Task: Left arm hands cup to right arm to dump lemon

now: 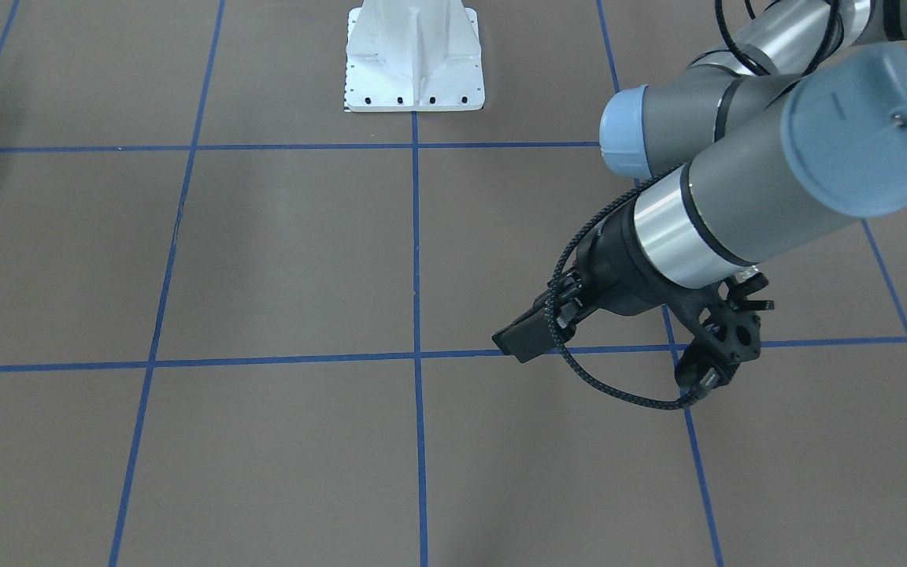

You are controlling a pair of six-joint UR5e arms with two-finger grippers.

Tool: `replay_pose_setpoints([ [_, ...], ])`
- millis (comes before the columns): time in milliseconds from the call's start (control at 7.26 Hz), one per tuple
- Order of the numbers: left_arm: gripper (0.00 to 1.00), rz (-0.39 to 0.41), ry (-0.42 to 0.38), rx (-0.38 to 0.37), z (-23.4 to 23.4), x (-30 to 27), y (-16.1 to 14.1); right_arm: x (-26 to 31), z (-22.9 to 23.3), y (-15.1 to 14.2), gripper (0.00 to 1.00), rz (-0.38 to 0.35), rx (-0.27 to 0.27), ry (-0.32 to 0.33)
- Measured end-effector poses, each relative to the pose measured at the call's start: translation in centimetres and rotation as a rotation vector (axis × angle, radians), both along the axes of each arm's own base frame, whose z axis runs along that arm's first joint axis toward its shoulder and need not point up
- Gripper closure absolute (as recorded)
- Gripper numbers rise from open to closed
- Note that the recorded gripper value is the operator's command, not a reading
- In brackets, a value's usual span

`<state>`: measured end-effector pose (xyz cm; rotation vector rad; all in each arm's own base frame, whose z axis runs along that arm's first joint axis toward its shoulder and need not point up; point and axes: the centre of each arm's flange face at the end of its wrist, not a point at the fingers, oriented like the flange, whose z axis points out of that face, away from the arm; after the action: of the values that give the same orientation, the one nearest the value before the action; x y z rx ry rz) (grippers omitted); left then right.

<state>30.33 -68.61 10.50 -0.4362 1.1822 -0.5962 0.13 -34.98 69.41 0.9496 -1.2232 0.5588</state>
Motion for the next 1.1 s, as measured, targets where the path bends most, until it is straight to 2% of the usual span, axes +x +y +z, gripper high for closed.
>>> replay_pose_setpoints([
  [276,0.00,-0.007,-0.010,0.111,3.1,-3.8,0.2,0.8,0.3,0.7,1.00,0.008,-0.040,-0.107],
  [413,0.00,-0.016,-0.033,0.184,5.6,-5.4,1.2,1.1,0.4,0.8,1.00,0.013,-0.054,-0.141],
  [689,0.00,-0.035,-0.110,0.352,11.1,-8.3,5.4,1.4,0.5,0.9,1.00,0.021,-0.072,-0.173],
  [965,0.00,-0.074,-0.186,0.437,13.3,-10.0,7.8,1.4,0.6,0.8,1.00,0.025,-0.085,-0.192],
  [1103,0.00,-0.083,-0.231,0.463,13.2,-10.0,9.0,1.3,0.5,0.5,1.00,0.027,-0.102,-0.225],
])
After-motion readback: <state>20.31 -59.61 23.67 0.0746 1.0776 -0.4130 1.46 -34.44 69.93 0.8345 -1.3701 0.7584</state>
